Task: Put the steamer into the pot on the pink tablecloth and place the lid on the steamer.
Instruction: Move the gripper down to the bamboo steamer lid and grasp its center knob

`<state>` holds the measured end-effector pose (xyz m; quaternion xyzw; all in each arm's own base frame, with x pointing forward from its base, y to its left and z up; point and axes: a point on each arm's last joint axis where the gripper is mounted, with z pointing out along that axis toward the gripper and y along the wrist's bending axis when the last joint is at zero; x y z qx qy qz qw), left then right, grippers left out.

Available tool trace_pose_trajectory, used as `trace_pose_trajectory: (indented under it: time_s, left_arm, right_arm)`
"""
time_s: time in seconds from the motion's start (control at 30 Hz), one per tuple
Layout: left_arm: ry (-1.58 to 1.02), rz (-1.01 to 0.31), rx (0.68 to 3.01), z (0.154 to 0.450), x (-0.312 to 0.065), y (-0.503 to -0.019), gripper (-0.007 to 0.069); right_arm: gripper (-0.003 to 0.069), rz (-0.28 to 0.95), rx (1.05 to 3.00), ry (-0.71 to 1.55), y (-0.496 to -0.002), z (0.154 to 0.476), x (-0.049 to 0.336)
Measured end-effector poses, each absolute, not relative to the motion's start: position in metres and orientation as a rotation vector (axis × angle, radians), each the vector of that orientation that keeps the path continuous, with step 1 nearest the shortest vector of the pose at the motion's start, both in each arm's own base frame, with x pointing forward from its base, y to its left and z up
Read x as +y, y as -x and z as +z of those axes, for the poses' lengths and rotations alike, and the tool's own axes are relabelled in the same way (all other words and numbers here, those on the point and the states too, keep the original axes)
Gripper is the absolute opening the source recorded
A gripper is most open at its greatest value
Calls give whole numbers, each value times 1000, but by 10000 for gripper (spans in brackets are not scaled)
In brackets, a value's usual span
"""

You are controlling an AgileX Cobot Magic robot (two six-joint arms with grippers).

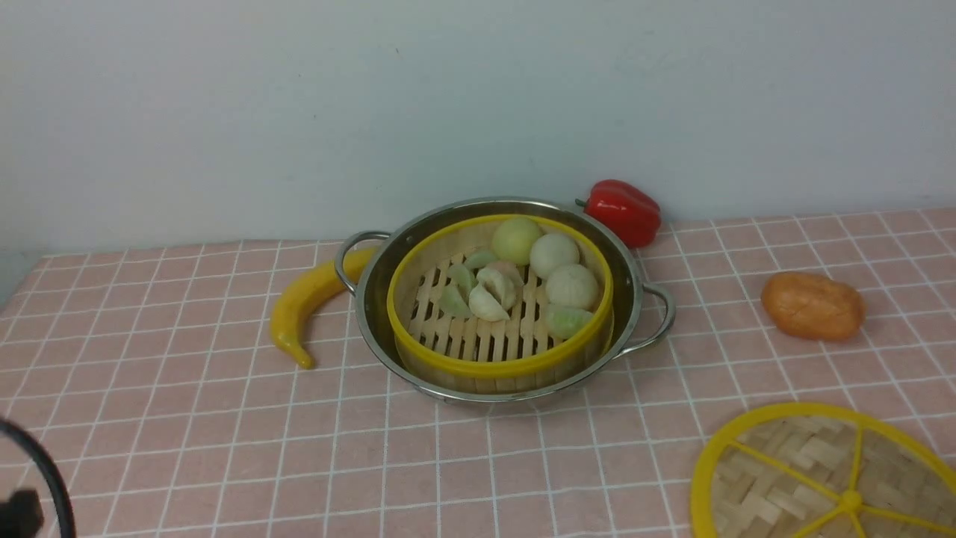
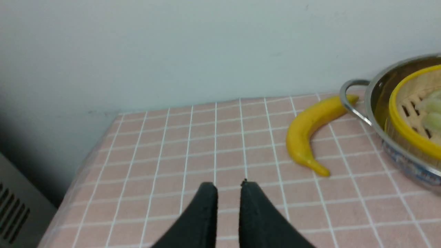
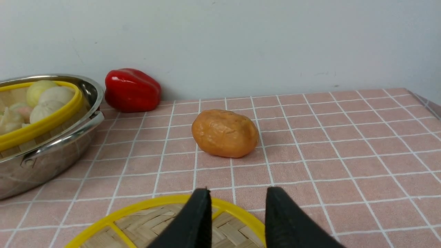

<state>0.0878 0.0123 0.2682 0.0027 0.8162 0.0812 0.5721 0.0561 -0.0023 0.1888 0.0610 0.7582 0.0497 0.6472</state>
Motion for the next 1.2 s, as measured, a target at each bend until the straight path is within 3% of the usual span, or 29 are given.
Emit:
trace_pose_trajectory:
  time_s: [0.17,0.27,1.2]
  left_arm:
    - [18,216,1908,200,11,-68,107]
    - [19,221,1887,183,10,-64,115]
    - [19,210,1820,182,7,-54,149]
  right_arm:
    - [242,113,1724,-139,-56,189,-2]
    - [242,113,1724,-139,-56,189,-2]
    - [242,113,1724,-139,-56,189,-2]
